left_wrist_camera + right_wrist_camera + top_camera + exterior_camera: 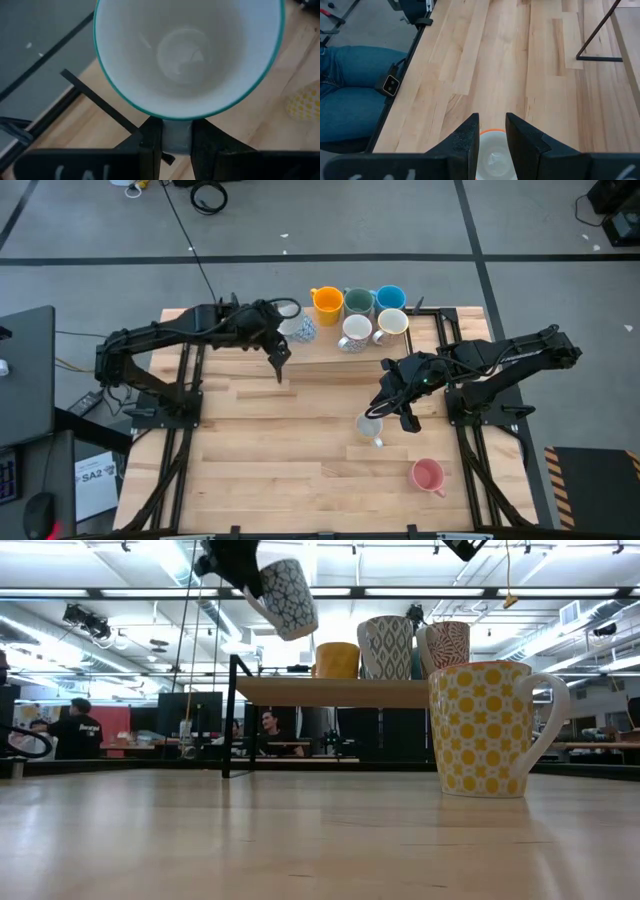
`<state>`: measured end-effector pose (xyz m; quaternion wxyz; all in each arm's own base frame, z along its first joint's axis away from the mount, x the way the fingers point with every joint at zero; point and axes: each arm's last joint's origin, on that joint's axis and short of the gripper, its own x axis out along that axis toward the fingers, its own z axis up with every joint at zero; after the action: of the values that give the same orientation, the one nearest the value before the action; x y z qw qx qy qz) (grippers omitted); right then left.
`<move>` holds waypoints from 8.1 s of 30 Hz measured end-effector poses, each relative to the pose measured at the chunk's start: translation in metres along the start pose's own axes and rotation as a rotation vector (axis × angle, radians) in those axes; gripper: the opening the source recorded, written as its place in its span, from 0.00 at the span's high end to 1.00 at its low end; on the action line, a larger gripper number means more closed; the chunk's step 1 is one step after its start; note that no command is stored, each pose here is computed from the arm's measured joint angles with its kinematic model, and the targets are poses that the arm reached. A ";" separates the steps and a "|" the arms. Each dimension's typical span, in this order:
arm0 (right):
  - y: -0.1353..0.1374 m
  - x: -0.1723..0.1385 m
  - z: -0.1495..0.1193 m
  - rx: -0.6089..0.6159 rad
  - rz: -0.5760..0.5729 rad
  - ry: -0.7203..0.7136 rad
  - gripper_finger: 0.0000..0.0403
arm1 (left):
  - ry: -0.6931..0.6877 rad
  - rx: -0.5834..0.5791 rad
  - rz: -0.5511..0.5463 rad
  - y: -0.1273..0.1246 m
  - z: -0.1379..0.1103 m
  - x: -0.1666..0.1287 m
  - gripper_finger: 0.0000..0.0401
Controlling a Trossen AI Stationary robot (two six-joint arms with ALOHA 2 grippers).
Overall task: Place coffee mugs
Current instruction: Put the white-blue mug on the shelf, then put the pink mug on the shelf
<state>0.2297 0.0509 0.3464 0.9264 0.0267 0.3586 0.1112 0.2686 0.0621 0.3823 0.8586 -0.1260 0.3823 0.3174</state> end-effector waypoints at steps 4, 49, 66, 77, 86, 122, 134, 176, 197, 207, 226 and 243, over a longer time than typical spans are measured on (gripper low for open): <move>0.000 0.000 0.000 0.000 0.000 -0.003 0.75 | 0.047 0.003 0.004 -0.001 0.001 0.016 0.81; 0.000 0.000 0.001 -0.001 0.001 -0.007 0.75 | 0.135 0.034 0.017 -0.017 0.002 0.065 0.79; 0.000 0.000 0.001 -0.001 0.001 -0.007 0.75 | 0.104 0.051 0.001 -0.017 0.005 0.063 0.62; 0.000 0.000 0.001 -0.001 0.001 -0.006 0.75 | 0.067 0.038 -0.012 -0.012 0.007 0.049 0.62; 0.000 0.000 0.001 -0.001 0.001 -0.005 0.75 | 0.006 0.003 -0.021 0.002 0.011 0.026 0.62; 0.000 0.000 0.001 -0.009 -0.001 -0.007 0.75 | 0.144 -0.028 0.049 0.015 0.013 0.078 0.62; 0.000 0.000 0.001 -0.009 -0.001 -0.008 0.75 | 0.046 -0.052 -0.003 0.004 0.023 0.087 0.62; 0.000 0.000 0.001 -0.008 -0.002 -0.007 0.75 | -0.011 -0.061 -0.050 -0.003 0.028 0.091 0.62; 0.031 0.000 -0.004 0.179 0.141 0.037 0.75 | 0.386 0.182 0.044 -0.006 -0.015 0.078 0.62; 0.072 -0.004 -0.019 0.304 0.113 0.075 0.75 | 0.343 0.341 -0.017 -0.056 -0.035 0.058 0.62; 0.099 0.028 -0.108 0.341 0.040 0.381 0.75 | 0.171 0.403 -0.171 -0.112 -0.050 0.033 0.62; 0.088 0.044 -0.143 0.319 0.001 0.517 0.75 | 0.169 0.401 -0.172 -0.112 -0.049 0.034 0.62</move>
<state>0.1484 0.1422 0.2227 0.7884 0.1426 0.5956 0.0569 0.3290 -0.0315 0.3214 0.8553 -0.0112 0.4961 0.1492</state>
